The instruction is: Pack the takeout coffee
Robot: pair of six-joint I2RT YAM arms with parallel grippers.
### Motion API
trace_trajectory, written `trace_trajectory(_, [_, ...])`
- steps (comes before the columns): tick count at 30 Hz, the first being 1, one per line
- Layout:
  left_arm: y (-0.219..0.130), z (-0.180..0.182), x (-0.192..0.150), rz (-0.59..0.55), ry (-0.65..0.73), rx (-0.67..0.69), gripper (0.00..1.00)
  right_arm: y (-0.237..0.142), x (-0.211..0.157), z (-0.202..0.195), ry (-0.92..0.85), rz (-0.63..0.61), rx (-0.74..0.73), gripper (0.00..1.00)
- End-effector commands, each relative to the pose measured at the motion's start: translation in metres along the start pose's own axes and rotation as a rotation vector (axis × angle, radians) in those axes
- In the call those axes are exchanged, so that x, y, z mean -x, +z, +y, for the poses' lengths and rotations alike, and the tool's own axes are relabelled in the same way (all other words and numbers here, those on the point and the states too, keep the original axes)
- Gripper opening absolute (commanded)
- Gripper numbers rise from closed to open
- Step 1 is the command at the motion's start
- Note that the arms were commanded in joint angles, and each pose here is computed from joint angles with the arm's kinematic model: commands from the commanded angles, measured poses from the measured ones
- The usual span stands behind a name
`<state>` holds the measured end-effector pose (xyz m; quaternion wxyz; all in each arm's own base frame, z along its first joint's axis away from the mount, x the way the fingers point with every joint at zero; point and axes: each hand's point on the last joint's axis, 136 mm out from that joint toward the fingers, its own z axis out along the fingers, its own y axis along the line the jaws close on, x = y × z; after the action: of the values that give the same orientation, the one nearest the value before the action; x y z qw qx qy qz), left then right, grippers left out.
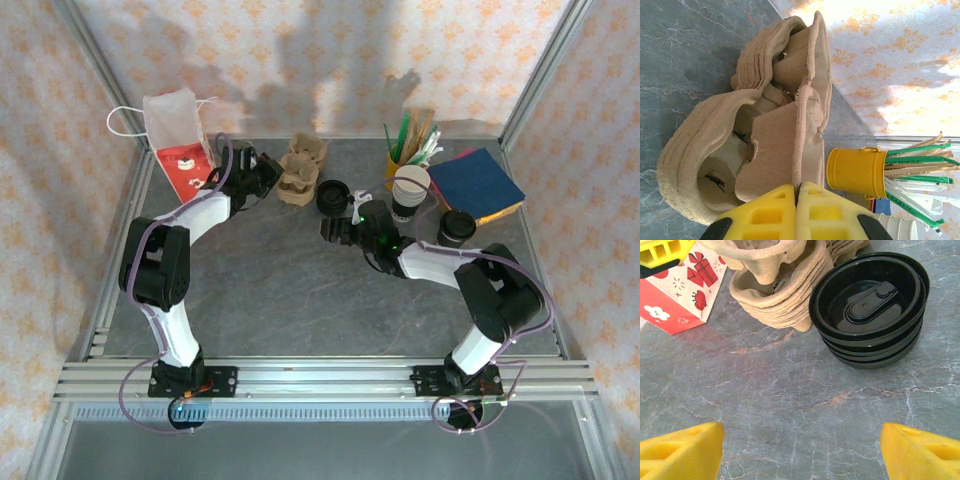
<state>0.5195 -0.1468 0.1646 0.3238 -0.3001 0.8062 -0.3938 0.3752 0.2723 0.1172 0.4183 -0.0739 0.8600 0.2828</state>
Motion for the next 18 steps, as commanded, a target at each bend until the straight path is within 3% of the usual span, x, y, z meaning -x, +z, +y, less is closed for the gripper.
trace_trajectory(1, [-0.006, -0.021, 0.006, -0.014, 0.037, -0.063, 0.05, 0.001, 0.014, -0.001, 0.008, -0.032, -0.019, 0.81])
trace_trajectory(18, [-0.06, -0.067, 0.007, -0.015, 0.283, -0.117, 0.0, -0.05, 0.064, 0.044, -0.075, -0.157, 0.133, 0.81])
